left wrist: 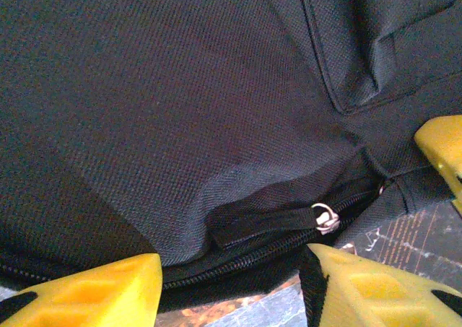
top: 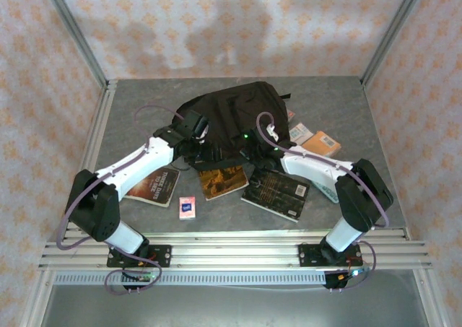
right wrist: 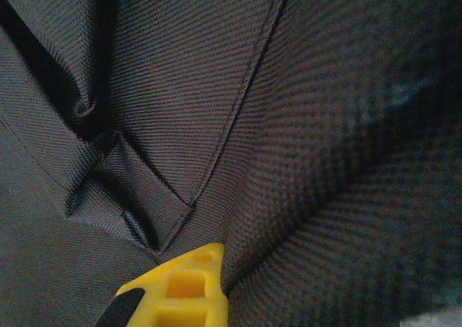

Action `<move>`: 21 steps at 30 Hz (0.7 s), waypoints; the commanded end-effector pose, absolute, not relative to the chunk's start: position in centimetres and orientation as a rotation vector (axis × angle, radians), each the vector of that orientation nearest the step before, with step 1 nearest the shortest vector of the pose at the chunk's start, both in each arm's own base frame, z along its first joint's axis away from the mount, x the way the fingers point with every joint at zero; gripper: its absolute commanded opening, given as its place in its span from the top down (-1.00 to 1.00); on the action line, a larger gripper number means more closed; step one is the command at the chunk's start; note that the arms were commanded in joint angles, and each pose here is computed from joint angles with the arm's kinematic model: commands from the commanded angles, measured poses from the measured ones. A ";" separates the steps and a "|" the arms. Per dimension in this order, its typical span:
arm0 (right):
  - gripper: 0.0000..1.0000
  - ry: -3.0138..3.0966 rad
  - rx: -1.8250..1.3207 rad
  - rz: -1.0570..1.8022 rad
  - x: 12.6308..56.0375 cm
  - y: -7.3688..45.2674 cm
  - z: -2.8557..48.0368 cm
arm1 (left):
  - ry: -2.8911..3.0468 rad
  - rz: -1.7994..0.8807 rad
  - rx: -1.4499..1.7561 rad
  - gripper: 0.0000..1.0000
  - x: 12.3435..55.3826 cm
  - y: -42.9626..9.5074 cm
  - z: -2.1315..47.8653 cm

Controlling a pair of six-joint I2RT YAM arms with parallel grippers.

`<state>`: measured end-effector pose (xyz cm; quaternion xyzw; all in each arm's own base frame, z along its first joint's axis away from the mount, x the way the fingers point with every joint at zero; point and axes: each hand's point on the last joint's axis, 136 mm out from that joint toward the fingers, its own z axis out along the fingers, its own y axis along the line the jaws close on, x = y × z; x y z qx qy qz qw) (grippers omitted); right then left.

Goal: Pack the student bag
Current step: Unzip the student bag at the center of the table.

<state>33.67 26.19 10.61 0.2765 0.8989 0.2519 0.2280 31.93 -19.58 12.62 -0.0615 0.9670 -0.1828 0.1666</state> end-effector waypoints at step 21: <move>1.00 2.453 0.672 0.861 33.9 28.2 11.5 | 2.745 -0.755 -0.288 0.26 33.7 -22.7 10.1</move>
